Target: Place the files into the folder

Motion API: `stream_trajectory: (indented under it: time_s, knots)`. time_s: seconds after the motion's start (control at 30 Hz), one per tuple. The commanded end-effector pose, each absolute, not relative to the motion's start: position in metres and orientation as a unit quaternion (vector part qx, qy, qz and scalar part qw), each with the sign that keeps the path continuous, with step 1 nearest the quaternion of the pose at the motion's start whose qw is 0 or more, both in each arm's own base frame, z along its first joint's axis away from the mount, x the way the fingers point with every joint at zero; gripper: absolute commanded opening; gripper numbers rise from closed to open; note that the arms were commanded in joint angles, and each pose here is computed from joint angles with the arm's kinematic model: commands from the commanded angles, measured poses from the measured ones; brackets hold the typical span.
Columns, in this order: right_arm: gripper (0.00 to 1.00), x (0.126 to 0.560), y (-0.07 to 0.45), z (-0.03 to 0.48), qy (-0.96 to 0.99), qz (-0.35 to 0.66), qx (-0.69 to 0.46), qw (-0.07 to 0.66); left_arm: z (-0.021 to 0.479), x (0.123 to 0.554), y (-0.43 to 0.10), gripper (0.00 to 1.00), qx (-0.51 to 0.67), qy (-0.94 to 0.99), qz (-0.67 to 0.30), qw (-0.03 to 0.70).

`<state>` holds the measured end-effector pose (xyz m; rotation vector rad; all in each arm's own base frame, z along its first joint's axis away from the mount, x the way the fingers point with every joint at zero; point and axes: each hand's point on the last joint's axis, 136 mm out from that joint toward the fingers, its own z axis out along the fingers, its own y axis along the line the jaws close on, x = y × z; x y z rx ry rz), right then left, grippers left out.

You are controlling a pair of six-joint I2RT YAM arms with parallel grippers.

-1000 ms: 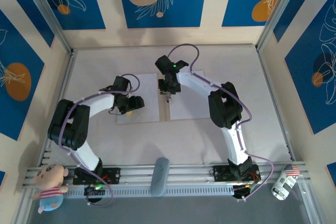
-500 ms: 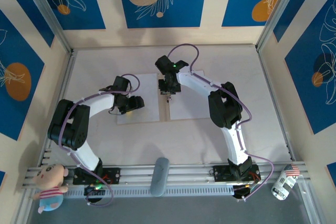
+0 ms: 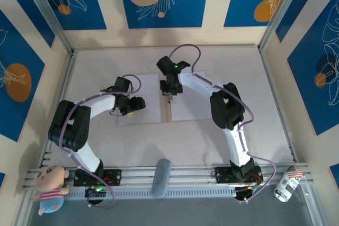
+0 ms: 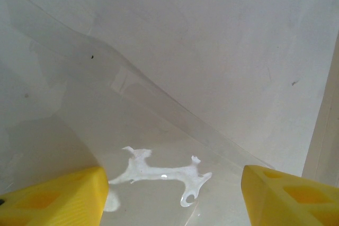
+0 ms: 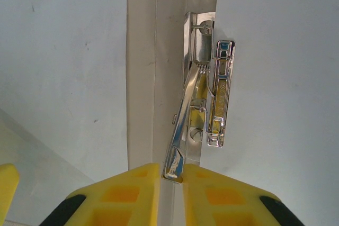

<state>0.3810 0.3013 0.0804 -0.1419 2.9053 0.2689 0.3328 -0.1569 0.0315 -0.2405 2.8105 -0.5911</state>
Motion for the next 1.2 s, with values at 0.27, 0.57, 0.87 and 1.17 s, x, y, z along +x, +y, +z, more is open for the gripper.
stream_trajectory:
  time_s: [0.27, 0.57, 0.87, 1.17]
  knots:
    - [0.19, 0.378, 0.3, 0.076, 0.99, 0.08, -0.052, 0.099, 0.023, 0.325, -0.156, 0.68, -0.087, 0.969, -0.206, 0.108]
    - [0.19, 0.376, 0.295, 0.073, 0.992, 0.068, -0.054, 0.095, 0.023, 0.324, -0.156, 0.68, -0.087, 0.969, -0.205, 0.107]
    - [0.18, 0.373, 0.295, 0.068, 0.992, 0.064, -0.058, 0.089, 0.024, 0.324, -0.155, 0.68, -0.085, 0.97, -0.203, 0.107]
    - [0.17, 0.373, 0.293, 0.065, 0.993, 0.061, -0.058, 0.085, 0.024, 0.323, -0.155, 0.68, -0.085, 0.97, -0.202, 0.105]
